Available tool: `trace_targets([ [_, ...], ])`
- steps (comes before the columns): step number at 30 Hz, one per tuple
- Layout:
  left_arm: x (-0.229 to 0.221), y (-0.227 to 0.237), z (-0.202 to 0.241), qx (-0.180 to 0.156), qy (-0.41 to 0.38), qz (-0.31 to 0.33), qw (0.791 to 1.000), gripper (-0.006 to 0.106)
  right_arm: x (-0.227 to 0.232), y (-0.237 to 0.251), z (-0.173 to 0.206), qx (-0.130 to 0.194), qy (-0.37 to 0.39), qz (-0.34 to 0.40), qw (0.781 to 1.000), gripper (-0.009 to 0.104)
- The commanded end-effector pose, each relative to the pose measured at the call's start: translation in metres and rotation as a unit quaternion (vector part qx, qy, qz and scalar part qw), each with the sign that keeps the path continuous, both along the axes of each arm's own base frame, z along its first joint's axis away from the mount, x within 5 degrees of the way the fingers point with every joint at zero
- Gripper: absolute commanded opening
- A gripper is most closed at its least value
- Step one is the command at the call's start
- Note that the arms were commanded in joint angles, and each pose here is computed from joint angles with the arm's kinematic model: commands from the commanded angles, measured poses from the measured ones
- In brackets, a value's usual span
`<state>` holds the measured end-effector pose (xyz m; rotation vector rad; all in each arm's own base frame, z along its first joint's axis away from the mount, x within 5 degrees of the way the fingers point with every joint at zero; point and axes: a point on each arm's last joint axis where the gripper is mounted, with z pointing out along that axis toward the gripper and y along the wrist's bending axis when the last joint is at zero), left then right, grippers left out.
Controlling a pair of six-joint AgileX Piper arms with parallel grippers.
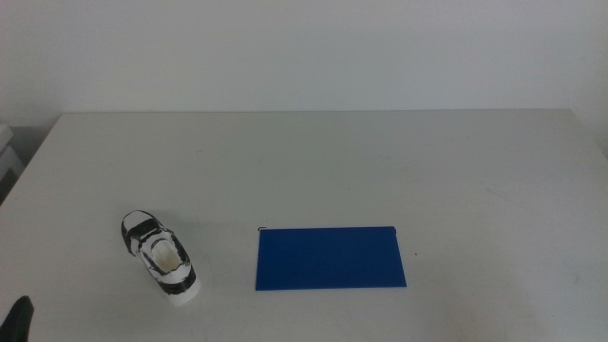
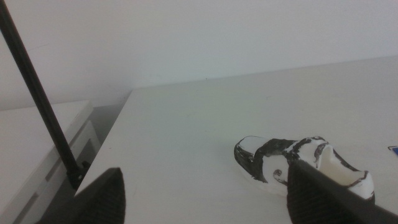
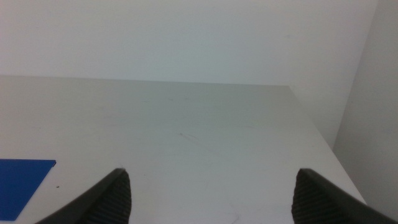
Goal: Use one arm to grab the shoe from the table and place it on the mat.
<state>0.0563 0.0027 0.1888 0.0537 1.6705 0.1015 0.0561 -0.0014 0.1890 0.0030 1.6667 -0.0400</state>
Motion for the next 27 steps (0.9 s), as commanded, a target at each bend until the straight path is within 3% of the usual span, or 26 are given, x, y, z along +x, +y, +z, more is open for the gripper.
trace_targets([
  [1, -0.001, -0.001, 0.012, -0.015, -0.055, -0.006, 0.998, 0.087, -0.002, -0.001, 0.011, -0.012, -0.054, -0.004, 0.998, 0.066],
  [10, 0.017, -0.001, 0.065, -0.048, -0.029, -0.004, 0.998, 0.087, -0.002, -0.001, 0.011, -0.012, -0.054, -0.004, 0.998, 0.066],
  [27, 0.076, 0.002, 0.179, -0.046, 0.049, 0.012, 0.998, 0.087, -0.002, -0.001, 0.011, -0.012, -0.054, -0.004, 0.998, 0.066],
])
